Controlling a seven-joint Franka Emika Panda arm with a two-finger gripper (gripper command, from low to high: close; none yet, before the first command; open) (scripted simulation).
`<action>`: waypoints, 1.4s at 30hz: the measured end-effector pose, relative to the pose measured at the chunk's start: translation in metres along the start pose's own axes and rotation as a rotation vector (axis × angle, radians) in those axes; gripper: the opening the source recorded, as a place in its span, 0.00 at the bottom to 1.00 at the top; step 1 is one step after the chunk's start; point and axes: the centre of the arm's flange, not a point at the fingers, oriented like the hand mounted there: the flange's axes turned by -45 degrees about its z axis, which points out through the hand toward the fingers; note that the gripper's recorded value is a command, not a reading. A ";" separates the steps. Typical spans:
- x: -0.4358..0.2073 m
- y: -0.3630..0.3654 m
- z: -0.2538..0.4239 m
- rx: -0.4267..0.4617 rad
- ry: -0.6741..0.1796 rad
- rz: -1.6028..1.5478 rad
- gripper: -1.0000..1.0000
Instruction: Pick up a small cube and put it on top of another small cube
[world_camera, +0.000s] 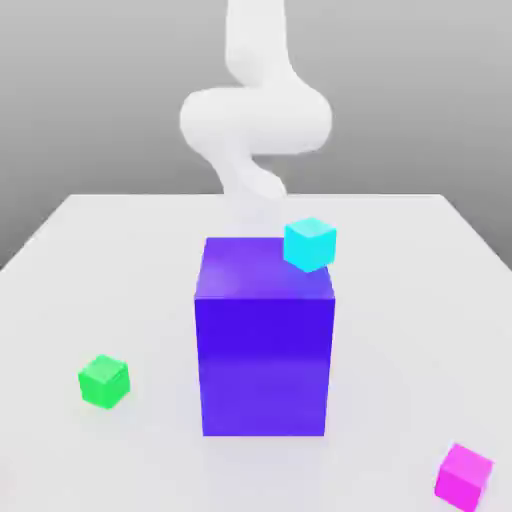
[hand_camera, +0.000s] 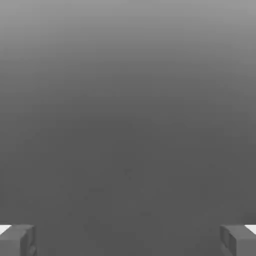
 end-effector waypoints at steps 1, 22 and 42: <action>0.001 -0.007 0.019 0.005 -0.027 -0.028 0.50; -0.141 -0.186 0.347 0.215 -0.520 -0.607 0.50; -0.286 -0.241 0.460 0.333 -0.680 -0.789 0.00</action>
